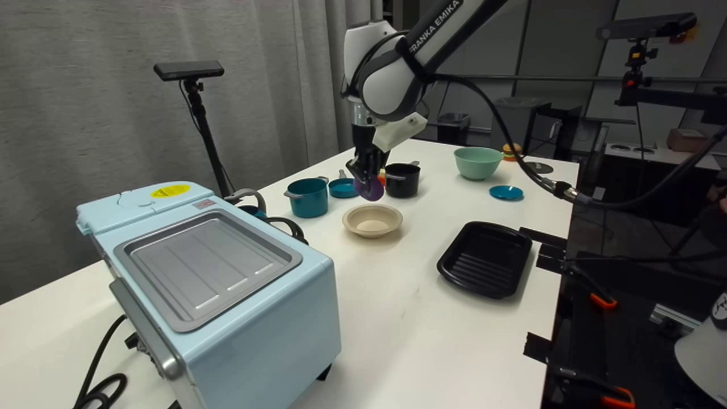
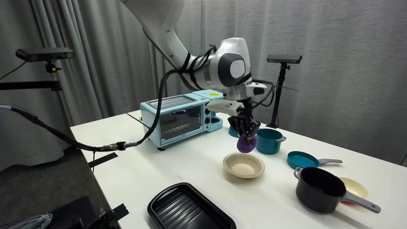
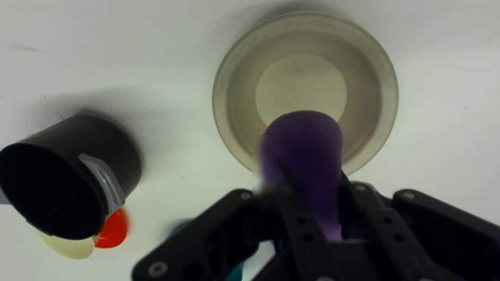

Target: Pick up the purple toy from the table, put it in the bowl, put it back on the table and then put it back in the bowl.

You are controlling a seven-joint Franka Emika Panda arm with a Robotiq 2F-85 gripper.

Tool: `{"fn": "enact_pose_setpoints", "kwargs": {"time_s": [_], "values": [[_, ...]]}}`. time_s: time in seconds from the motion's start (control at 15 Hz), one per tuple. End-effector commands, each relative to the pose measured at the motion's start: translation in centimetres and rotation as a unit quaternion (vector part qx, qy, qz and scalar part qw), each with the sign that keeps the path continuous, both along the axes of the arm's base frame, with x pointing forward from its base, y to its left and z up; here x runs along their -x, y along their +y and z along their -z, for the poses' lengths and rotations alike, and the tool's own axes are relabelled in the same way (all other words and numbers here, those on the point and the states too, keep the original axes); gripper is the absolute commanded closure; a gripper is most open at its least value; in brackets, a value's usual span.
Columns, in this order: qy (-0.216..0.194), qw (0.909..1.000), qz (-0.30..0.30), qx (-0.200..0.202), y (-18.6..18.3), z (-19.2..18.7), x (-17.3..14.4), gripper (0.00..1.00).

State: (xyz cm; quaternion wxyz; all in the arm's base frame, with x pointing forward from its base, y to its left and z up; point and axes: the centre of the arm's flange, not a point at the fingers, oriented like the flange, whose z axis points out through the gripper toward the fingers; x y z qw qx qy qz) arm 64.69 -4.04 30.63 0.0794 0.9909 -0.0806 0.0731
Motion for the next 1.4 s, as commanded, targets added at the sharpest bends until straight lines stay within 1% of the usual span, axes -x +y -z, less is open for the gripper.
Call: {"fn": "enact_pose_setpoints", "kwargs": {"time_s": [0.0, 0.33, 0.73, 0.8, 0.87, 0.93, 1.13, 1.2, 1.33], "values": [[0.02, 0.9997, -0.01, 0.011, -0.7, 2.8, -1.8, 0.94], [0.045, 0.9985, -0.027, 0.016, 0.1, 6.2, -2.5, 0.94], [0.066, 0.9967, -0.038, 0.026, 1.8, 9.2, -1.7, 0.94], [0.069, 0.9966, -0.038, 0.025, 2.1, 9.3, -1.5, 0.53], [0.067, 0.9966, -0.04, 0.025, 2.3, 9.2, -1.4, 0.51], [0.066, 0.9967, -0.041, 0.024, 2.5, 8.9, -1.3, 0.45], [0.061, 0.9968, -0.047, 0.021, 3.0, 8.0, -0.9, 0.23], [0.058, 0.9969, -0.05, 0.021, 3.2, 7.5, -0.7, 0.13], [0.047, 0.997, -0.058, 0.018, 3.5, 6.4, -0.5, 0.01]]}}
